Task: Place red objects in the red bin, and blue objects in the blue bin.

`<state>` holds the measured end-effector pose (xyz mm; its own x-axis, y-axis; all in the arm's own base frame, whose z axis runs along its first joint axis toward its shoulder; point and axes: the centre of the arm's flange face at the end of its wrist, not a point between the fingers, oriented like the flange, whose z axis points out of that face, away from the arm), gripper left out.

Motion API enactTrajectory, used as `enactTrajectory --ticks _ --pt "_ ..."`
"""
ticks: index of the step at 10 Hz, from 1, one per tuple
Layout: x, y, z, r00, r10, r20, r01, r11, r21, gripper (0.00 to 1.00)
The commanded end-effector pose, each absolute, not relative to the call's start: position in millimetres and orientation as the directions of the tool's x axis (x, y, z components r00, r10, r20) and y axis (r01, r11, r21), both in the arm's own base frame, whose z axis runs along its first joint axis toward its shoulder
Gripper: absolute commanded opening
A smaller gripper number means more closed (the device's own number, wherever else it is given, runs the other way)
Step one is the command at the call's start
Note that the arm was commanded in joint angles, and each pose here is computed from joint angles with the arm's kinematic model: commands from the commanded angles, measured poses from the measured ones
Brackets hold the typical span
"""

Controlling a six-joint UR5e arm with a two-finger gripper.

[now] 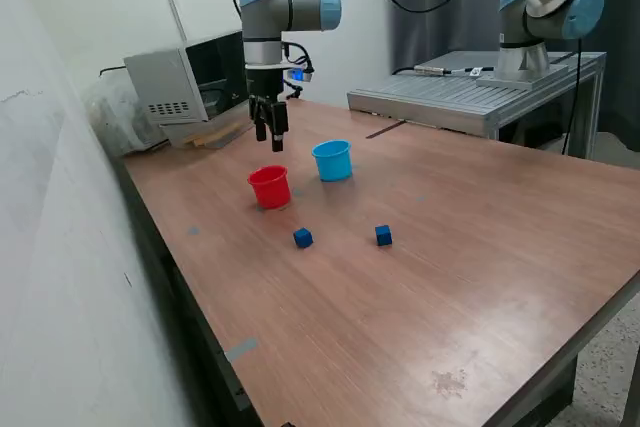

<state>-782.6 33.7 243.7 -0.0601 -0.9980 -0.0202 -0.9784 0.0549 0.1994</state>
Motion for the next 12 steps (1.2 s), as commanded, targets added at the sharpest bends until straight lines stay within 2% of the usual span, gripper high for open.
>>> enactTrajectory --ticks 1,3,4,5,6,9,12 --pt "-769 -43 267 0.000 -1.000 -0.006 -0.988 -0.001 0.152 1.00" --pt "-762 -101 271 0.054 -0.999 0.007 -0.988 -0.052 0.147 1.00" --pt "-760 -118 271 0.074 -0.997 0.018 -0.986 -0.071 0.151 1.00" --pt "-761 -122 270 0.072 -0.996 0.051 -0.985 -0.063 0.158 1.00" --pt "-766 -124 264 0.073 -0.995 0.066 -0.984 -0.061 0.165 1.00" --pt "-796 -123 217 0.078 -0.995 0.059 -0.970 -0.062 0.235 1.00" --pt "-815 -123 169 0.077 -0.995 0.058 -0.971 -0.062 0.231 1.00"
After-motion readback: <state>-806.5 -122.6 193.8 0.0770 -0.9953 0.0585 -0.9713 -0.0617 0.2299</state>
